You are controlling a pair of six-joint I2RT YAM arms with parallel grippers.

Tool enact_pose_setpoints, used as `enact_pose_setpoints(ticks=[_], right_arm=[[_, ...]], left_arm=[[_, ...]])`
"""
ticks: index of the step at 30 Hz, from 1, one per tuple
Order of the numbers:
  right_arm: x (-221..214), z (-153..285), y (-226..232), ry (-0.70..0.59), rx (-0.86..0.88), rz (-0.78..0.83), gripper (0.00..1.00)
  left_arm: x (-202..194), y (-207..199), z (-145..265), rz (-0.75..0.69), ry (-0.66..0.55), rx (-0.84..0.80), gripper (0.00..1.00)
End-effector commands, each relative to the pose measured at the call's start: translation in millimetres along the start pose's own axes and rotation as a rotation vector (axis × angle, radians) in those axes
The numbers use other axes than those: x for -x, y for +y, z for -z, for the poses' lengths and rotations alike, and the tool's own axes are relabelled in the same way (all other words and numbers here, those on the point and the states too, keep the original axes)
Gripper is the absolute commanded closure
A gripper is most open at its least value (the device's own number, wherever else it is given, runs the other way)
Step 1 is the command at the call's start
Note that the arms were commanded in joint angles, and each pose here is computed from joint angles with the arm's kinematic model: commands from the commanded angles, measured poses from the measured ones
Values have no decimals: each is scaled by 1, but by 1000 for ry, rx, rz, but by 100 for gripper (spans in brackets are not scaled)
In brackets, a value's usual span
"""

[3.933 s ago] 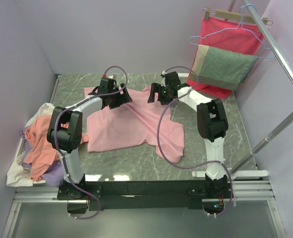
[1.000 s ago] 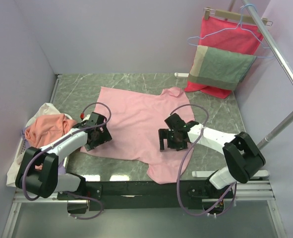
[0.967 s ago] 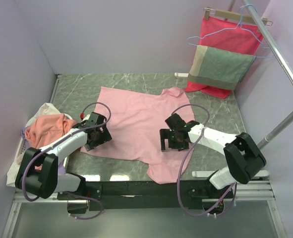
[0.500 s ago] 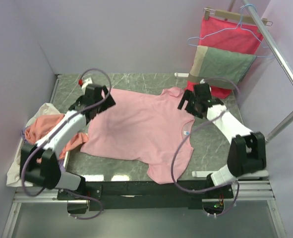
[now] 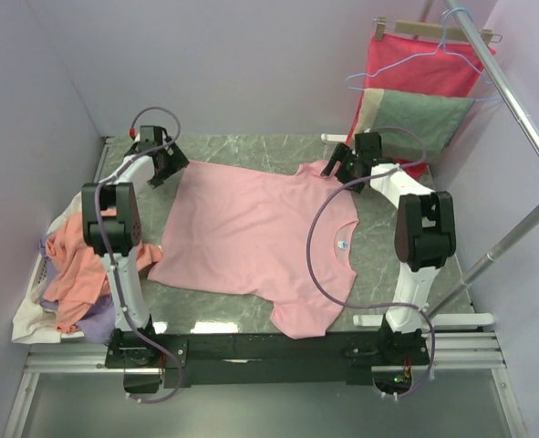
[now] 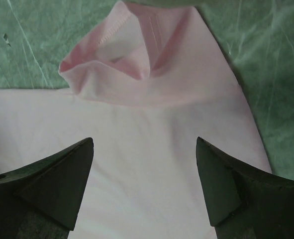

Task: Fold and stack the t-shirts
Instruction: Flatten out the tshirt

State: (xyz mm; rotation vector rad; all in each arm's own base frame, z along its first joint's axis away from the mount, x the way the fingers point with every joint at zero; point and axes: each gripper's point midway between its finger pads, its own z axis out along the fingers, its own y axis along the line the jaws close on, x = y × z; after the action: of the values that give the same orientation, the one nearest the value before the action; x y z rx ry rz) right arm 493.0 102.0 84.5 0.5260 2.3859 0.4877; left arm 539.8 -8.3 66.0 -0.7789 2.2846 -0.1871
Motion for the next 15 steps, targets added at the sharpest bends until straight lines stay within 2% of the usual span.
enact_pose_setpoints(ticks=[1,5,6,11,15], right_arm=[[31,-2,25,-58,51,13,11],[37,-18,28,-59,55,11,11],[38,-21,28,-55,58,9,12],[40,-40,30,-36,59,-10,13],[43,-50,31,-31,63,-8,14]], left_arm=[[18,-35,-13,-45,10,-92,1],[19,-48,-26,-27,3,-172,1],[29,-37,-30,-3,-4,-169,1],[26,-46,-47,-14,35,-220,1],[16,-47,-57,-13,75,-248,6]])
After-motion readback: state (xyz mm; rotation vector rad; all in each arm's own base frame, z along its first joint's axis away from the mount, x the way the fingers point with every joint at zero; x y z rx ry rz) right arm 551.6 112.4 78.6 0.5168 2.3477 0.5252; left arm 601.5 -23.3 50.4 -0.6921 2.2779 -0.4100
